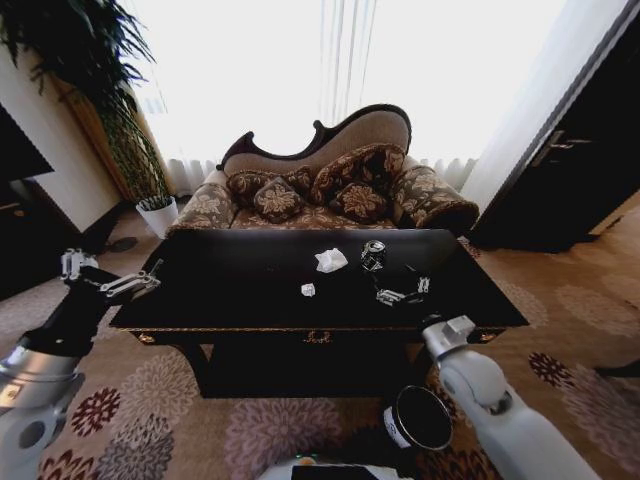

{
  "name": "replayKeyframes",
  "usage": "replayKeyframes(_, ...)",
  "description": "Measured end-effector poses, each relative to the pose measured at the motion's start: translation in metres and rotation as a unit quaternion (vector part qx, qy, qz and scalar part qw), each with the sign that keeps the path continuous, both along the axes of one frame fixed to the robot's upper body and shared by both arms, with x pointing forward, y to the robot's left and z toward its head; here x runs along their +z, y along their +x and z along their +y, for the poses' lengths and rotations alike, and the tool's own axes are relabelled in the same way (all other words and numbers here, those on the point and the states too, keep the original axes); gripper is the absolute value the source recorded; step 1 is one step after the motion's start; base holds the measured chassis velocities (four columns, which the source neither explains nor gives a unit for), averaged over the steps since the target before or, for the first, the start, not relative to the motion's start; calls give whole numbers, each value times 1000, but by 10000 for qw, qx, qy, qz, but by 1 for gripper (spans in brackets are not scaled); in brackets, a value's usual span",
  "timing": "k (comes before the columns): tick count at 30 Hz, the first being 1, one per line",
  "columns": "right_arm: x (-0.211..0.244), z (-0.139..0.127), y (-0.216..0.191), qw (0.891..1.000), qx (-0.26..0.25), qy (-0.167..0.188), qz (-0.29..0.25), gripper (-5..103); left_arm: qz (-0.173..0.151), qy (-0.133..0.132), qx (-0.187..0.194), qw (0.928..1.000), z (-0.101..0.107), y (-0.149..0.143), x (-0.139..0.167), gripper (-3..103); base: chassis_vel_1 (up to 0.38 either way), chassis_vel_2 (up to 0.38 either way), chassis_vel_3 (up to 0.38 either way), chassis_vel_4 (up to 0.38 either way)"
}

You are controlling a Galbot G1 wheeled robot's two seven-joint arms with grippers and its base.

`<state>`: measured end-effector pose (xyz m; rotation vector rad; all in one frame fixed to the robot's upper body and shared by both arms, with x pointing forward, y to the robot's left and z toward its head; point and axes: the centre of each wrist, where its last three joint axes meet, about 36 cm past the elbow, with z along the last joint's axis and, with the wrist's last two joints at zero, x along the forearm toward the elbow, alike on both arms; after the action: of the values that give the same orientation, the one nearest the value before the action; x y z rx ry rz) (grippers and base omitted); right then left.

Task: Move to the front of the table and place the trash on the table into the trash bin.

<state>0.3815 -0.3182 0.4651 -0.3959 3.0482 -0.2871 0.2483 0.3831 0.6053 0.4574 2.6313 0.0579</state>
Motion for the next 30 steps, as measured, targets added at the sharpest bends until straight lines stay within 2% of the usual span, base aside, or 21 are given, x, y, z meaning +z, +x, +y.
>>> replayKeyframes(5, -2, -24, 20, 9995, -91, -284, 47, 100, 86, -40, 1, 10000, 14, 7, 4, 100, 0, 0, 0, 0)
replayKeyframes(8, 2, -33, 35, 9991, -163, -379, -19, 100, 120, -276, -17, 9995, 27, 9, 5, 100, 0, 0, 0, 0)
replayKeyframes(9, 2, -33, 35, 9991, -163, -379, -19, 100, 120, -276, -17, 9995, 27, 9, 5, 100, 0, 0, 0, 0)
replayKeyframes(12, 6, -39, 46, 9990, -206, -396, -48, 100, 104, -514, -96, 9986, 34, 7, 9, 100, 0, 0, 0, 0)
replayKeyframes(23, 5, -45, 55, 9991, -101, -414, 18, 100, 106, -469, -83, 9988, 35, 9, 10, 100, 0, 0, 0, 0)
replayKeyframes(27, 4, -41, 58, 9996, 11, -270, 92, 100, 127, -450, -76, 9989, 35, 9, 8, 100, 0, 0, 0, 0)
replayKeyframes(30, 1, -34, 60, 9994, 153, -8, 296, 100, 147, -440, -58, 9989, 36, 10, 7, 100, 0, 0, 0, 0)
